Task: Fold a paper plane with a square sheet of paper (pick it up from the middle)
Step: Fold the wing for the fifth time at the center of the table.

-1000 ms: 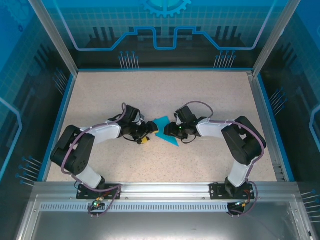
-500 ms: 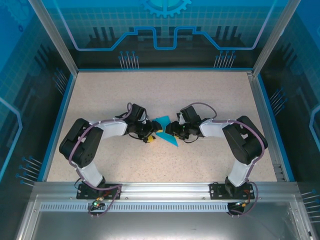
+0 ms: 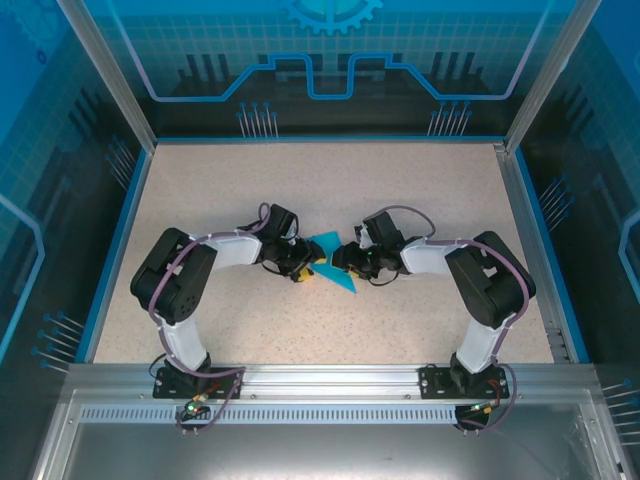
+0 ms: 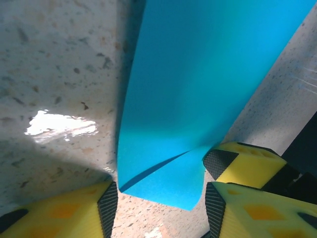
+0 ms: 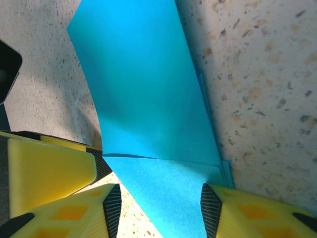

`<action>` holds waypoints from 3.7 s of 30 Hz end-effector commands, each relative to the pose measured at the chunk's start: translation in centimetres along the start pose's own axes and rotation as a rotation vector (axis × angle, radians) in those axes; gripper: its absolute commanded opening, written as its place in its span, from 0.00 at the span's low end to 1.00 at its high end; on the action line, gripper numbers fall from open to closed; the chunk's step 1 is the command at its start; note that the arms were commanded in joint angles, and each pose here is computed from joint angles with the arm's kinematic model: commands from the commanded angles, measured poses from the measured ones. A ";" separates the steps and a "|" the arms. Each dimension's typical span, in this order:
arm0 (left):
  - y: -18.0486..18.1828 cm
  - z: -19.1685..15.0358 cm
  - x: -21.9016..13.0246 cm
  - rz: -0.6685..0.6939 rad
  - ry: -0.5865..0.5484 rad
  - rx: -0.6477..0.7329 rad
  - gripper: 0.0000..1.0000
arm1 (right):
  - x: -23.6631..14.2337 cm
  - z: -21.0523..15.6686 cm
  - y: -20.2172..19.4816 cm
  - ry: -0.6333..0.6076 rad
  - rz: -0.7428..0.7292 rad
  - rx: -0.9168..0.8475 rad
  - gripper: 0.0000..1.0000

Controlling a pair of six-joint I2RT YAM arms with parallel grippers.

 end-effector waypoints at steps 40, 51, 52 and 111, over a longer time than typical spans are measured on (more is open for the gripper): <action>-2.6 -1.1 -1.5 0.032 -0.006 0.109 0.04 | -2.1 -4.3 3.6 -0.391 -0.237 -1.260 0.51; -3.0 -1.4 -2.3 0.027 -0.007 0.113 0.04 | 0.9 -3.4 3.7 -0.456 -0.355 -1.334 0.39; -3.1 -1.4 -2.4 0.026 -0.007 0.112 0.04 | 0.9 -3.3 3.8 -0.465 -0.359 -1.334 0.38; -1.5 -0.3 -3.9 -0.140 -0.092 0.141 0.53 | 0.6 -1.8 1.5 -0.184 0.171 -0.463 0.07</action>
Point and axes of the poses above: each hand's point on the last joint's axis, 136 mm out from that joint toward the fingers, its own x axis out along the fingers, its own y axis along the line the jaws close on, z = x × y, the point moved 3 cm from there along -x, back along the fingers, and after that the axes turned 1 degree about x, right-handed, at the moved point
